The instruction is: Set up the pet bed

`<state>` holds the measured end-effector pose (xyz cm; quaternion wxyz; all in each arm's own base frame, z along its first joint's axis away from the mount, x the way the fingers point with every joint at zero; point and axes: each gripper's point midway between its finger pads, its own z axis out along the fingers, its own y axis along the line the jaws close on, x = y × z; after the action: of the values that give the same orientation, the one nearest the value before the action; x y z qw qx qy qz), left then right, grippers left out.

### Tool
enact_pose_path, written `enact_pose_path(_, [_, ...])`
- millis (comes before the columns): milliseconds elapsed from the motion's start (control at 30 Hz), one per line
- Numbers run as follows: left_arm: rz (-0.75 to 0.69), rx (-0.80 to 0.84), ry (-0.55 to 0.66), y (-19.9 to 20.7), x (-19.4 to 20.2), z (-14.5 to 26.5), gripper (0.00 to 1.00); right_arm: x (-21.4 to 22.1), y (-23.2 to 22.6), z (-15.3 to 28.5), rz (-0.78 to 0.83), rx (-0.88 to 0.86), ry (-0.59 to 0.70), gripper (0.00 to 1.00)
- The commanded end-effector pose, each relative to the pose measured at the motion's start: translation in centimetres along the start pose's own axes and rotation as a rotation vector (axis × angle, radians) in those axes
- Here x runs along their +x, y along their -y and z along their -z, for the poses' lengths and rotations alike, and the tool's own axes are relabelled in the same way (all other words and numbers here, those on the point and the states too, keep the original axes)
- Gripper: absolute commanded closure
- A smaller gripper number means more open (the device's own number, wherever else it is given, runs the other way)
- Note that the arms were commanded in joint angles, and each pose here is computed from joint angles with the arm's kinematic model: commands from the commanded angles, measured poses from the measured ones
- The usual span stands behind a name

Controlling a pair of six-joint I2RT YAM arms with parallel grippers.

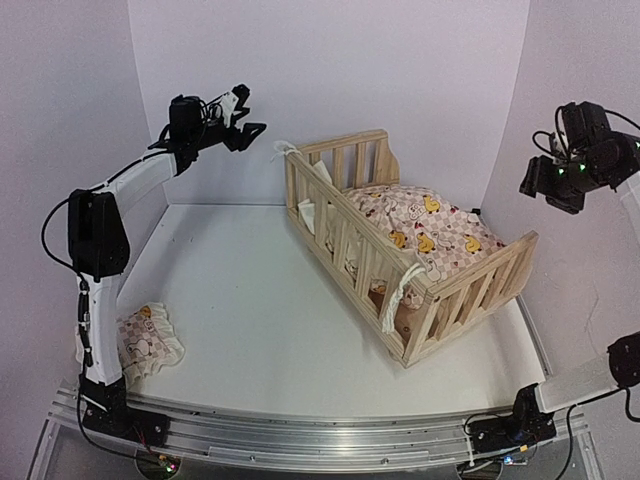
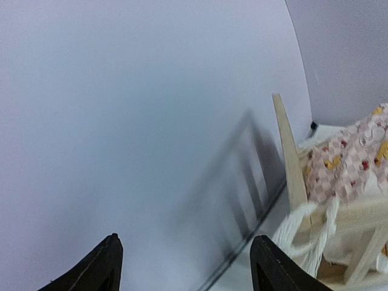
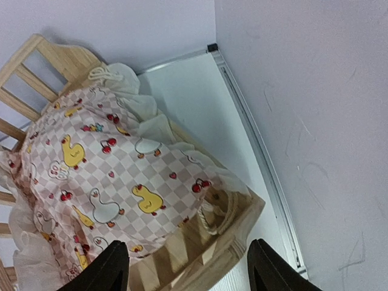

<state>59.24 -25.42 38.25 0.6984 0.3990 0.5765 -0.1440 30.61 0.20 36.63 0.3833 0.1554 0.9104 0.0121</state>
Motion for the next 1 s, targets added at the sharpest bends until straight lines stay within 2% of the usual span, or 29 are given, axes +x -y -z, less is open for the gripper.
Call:
enact_pose_path(0, [0.019, 0.26, 0.015, 4.1, 2.1, 1.4, 0.22, 5.8, 2.1, -0.2, -0.114, 0.086, -0.195, 0.31])
enact_pose_path(167, [-0.035, 0.447, 0.062, 7.0, 3.7, 1.8, 0.21, 7.8, 1.7, -1.7, -0.179, 0.079, -0.274, 0.31])
enact_pose_path(500, [-0.047, 0.459, 0.059, 9.9, 5.0, -0.6, 0.23, 9.7, 0.9, -4.3, -0.215, 0.07, -0.361, 0.41])
enact_pose_path(700, [-0.023, 0.442, 0.056, 9.8, 5.7, -1.8, 0.24, 9.7, 0.3, -5.3, -0.193, 0.044, -0.372, 0.63])
enact_pose_path(833, [-0.039, 0.46, 0.081, 10.4, 4.8, -0.6, 0.23, 9.5, -0.8, -6.1, -0.097, -0.013, -0.396, 0.77])
enact_pose_path(967, [-0.072, 0.491, 0.083, 11.1, 3.6, 2.2, 0.23, 8.8, -3.9, -6.3, 0.044, -0.211, -0.382, 0.85])
